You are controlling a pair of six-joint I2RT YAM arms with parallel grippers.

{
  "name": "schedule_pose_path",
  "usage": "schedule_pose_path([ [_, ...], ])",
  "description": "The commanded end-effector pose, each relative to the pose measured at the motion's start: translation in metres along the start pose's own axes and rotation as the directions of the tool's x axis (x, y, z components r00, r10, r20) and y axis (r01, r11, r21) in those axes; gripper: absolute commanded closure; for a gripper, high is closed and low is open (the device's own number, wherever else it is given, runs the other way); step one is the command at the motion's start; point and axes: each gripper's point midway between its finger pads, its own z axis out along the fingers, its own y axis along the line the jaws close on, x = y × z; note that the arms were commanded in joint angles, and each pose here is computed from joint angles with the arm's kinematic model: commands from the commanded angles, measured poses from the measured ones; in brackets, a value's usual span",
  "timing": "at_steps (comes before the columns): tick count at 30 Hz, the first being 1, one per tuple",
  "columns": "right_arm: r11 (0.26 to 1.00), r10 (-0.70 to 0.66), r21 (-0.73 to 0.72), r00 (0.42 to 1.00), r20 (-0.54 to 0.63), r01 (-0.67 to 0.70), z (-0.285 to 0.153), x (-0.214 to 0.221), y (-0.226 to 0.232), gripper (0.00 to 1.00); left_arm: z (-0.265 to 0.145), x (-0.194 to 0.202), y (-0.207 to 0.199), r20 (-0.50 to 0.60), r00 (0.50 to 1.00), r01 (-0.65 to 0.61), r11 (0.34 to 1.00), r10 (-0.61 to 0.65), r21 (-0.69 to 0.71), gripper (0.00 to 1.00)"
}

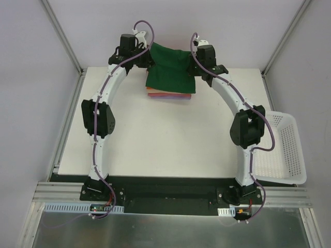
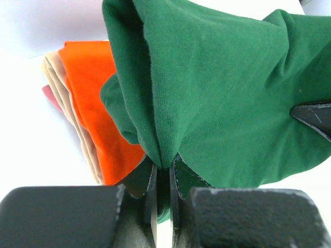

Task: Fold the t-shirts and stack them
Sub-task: Put the neatly folded tshirt into the corner of the board with both arms

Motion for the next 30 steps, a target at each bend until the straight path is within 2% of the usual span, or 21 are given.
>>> schedule_pose_path([
  [1, 0.997, 0.002, -0.073, 0.995, 0.102, 0.006, 0.015, -0.036, 0.007, 1.00, -0.004, -0.047, 0.013, 0.123, 0.992, -0.042, 0.999, 0.042, 0.001, 1.00],
  [8, 0.996, 0.036, -0.081, 0.997, 0.068, -0.030, 0.050, -0.023, -0.004, 1.00, 0.022, -0.037, 0.029, 0.122, 0.991, -0.050, 0.999, 0.047, 0.020, 1.00],
  [20, 0.993, 0.085, -0.096, 0.988, 0.130, -0.073, 0.083, -0.038, -0.033, 1.00, 0.042, -0.036, 0.051, 0.160, 0.987, -0.025, 1.000, 0.024, 0.002, 1.00],
  [30, 0.989, 0.084, -0.138, 0.980, 0.179, -0.060, 0.106, -0.043, -0.037, 0.99, 0.051, -0.026, 0.062, 0.147, 0.989, 0.011, 1.000, -0.009, -0.014, 1.00],
])
